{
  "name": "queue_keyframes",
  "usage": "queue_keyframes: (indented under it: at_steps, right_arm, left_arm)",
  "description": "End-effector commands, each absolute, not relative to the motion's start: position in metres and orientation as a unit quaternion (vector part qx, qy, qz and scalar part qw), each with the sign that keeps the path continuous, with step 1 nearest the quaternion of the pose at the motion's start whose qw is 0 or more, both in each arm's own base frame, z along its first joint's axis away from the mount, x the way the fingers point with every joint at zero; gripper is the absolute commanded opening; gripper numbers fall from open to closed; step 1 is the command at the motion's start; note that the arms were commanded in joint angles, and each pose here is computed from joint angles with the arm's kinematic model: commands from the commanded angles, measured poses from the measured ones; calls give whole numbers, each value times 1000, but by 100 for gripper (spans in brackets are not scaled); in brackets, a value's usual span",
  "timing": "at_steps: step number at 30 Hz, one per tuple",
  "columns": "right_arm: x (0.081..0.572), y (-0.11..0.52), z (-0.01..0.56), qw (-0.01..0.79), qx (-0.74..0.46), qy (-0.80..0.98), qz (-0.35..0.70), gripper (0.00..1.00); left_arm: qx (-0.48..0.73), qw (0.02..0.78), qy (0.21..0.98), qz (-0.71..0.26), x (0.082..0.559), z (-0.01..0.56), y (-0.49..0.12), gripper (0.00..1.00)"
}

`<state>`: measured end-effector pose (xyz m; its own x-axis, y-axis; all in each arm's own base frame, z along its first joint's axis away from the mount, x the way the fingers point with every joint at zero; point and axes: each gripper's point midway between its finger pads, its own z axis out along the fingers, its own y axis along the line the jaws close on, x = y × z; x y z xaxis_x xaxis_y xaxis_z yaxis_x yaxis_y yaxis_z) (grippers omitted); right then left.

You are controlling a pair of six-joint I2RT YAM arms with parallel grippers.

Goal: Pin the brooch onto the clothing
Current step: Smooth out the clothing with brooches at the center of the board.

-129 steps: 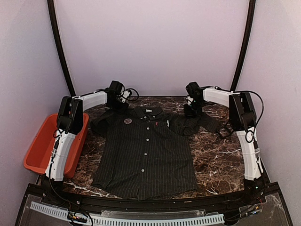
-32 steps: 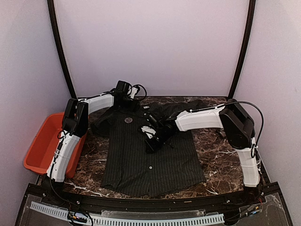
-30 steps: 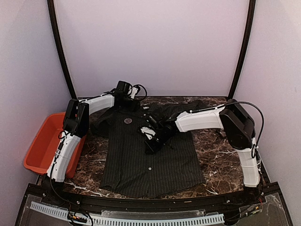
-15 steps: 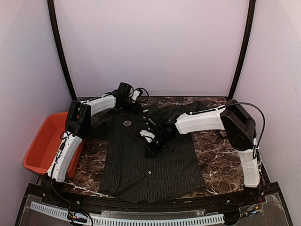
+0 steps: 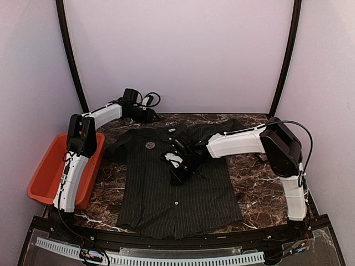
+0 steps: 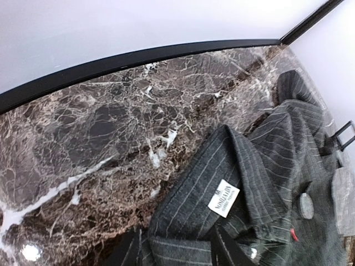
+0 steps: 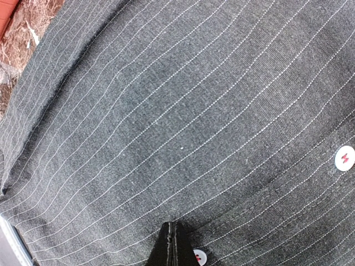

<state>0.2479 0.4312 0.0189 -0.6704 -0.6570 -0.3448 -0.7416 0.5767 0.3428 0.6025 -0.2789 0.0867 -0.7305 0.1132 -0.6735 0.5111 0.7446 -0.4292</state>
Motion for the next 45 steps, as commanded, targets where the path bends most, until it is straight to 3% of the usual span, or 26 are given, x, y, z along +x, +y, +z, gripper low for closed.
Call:
queue_keyframes:
  at_steps: [1, 5, 13, 23, 36, 38, 43, 45]
  right_arm:
    - [220, 387, -30, 9, -387, 909, 156, 2]
    - [222, 389, -28, 12, -386, 909, 159, 2]
    - [222, 390, -24, 15, -384, 909, 161, 2]
    - [221, 393, -25, 12, -383, 908, 168, 2]
    - [221, 394, -25, 8, -386, 907, 169, 2]
    - [220, 394, -25, 7, -387, 907, 169, 2]
    - [221, 392, -25, 8, -387, 907, 166, 2]
    - [220, 392, -24, 9, -387, 907, 166, 2]
  left_arm:
    - [178, 277, 868, -372, 577, 114, -288, 40]
    - [181, 230, 873, -389, 564, 90, -292, 40]
    - [174, 209, 885, -378, 561, 70, -289, 40]
    - [167, 244, 893, -339, 569, 70, -277, 52]
    - [161, 248, 893, -339, 569, 62, -281, 53]
    - [161, 246, 883, -366, 570, 65, -289, 51]
    - [156, 232, 877, -391, 571, 55, -297, 28]
    - [156, 232, 876, -394, 572, 53, -298, 24]
